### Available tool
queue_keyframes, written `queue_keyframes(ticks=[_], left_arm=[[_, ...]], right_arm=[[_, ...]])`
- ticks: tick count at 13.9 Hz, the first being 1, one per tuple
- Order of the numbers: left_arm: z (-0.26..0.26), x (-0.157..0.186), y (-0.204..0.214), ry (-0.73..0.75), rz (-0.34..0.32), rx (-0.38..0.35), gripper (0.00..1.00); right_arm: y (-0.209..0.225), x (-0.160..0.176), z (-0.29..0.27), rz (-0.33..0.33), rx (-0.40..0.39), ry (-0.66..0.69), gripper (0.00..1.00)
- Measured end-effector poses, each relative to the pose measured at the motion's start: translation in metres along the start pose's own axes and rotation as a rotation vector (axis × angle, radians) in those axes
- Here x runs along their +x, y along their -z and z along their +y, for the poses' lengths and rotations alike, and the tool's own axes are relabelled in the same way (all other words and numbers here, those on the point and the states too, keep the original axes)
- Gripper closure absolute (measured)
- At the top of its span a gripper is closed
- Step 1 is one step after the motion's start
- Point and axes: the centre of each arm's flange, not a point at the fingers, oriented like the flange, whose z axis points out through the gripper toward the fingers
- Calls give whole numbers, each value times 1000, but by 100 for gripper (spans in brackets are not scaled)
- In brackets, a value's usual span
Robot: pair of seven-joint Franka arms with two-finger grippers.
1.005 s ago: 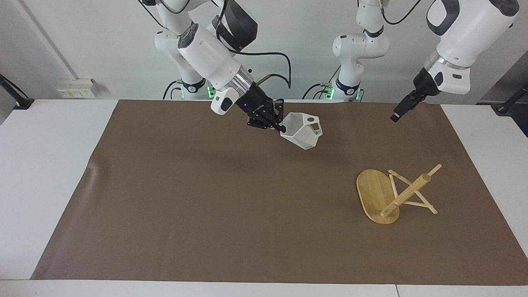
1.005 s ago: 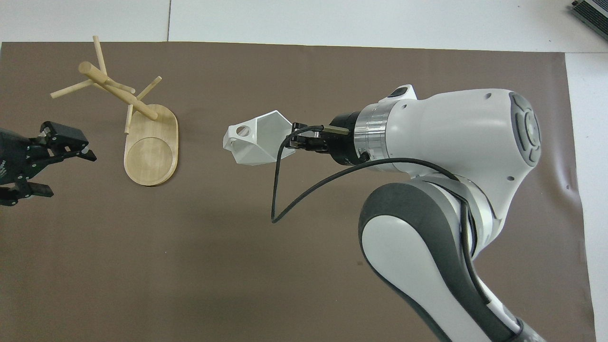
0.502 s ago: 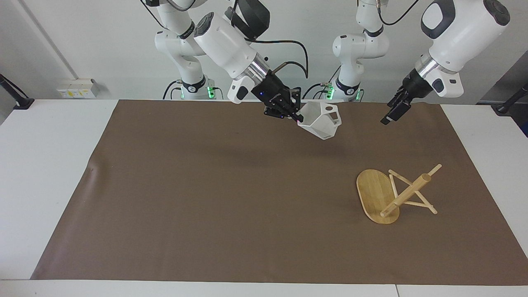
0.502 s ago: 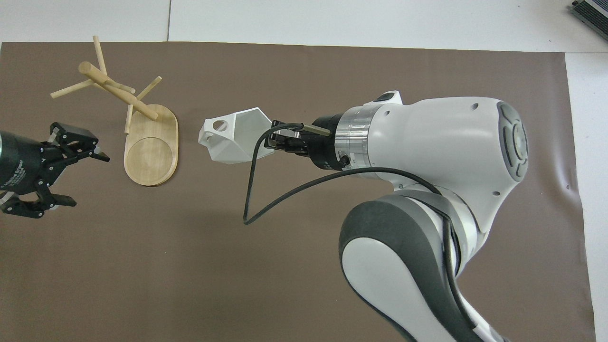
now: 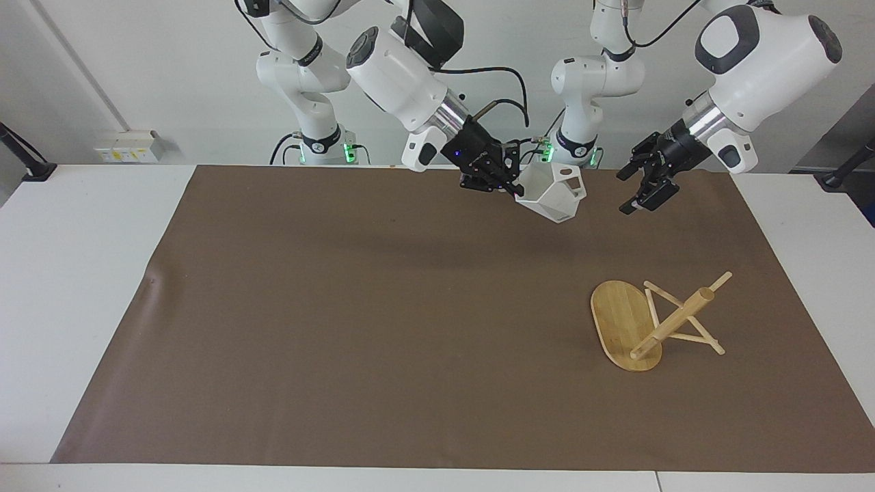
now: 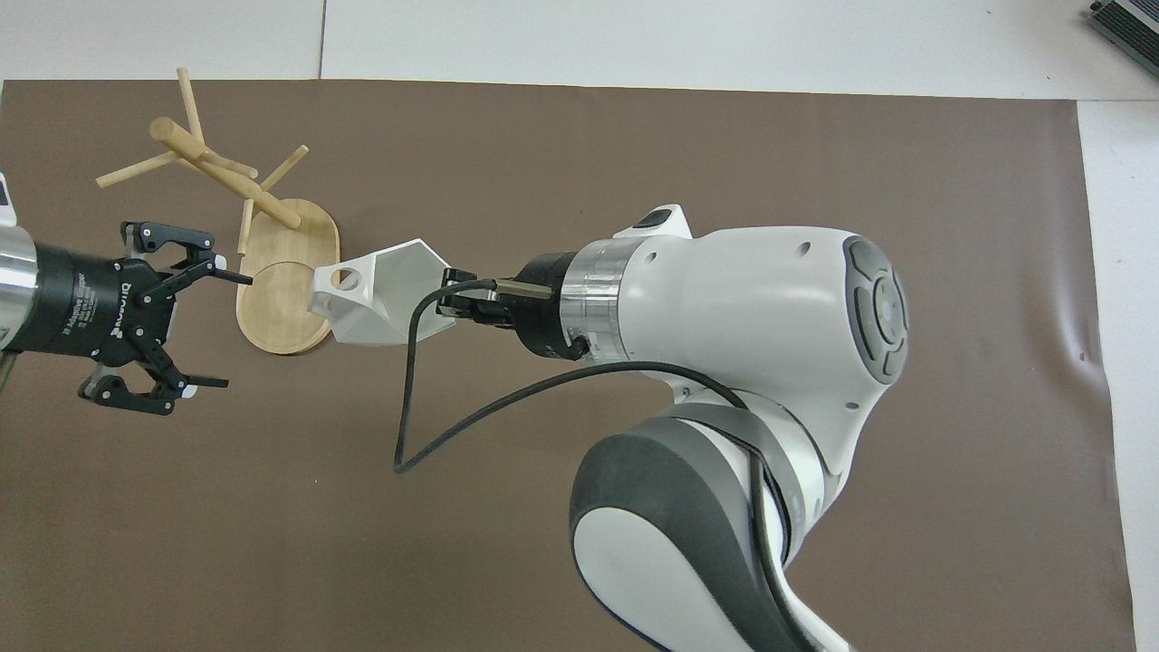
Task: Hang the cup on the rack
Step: 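Close the left gripper on the cup held by the right gripper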
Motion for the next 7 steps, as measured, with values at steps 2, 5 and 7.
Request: queue_keyframes(ticks=[2, 5, 7], left_arm=[[7, 2, -9, 95, -69, -2, 0], [16, 7, -25, 205, -142, 10, 0], [20, 9, -31, 245, -162, 14, 0]], right_arm=[[-1, -2, -2, -2, 2, 0, 96], [-1, -2, -1, -2, 1, -14, 96], [-1, -2, -1, -2, 1, -16, 96]])
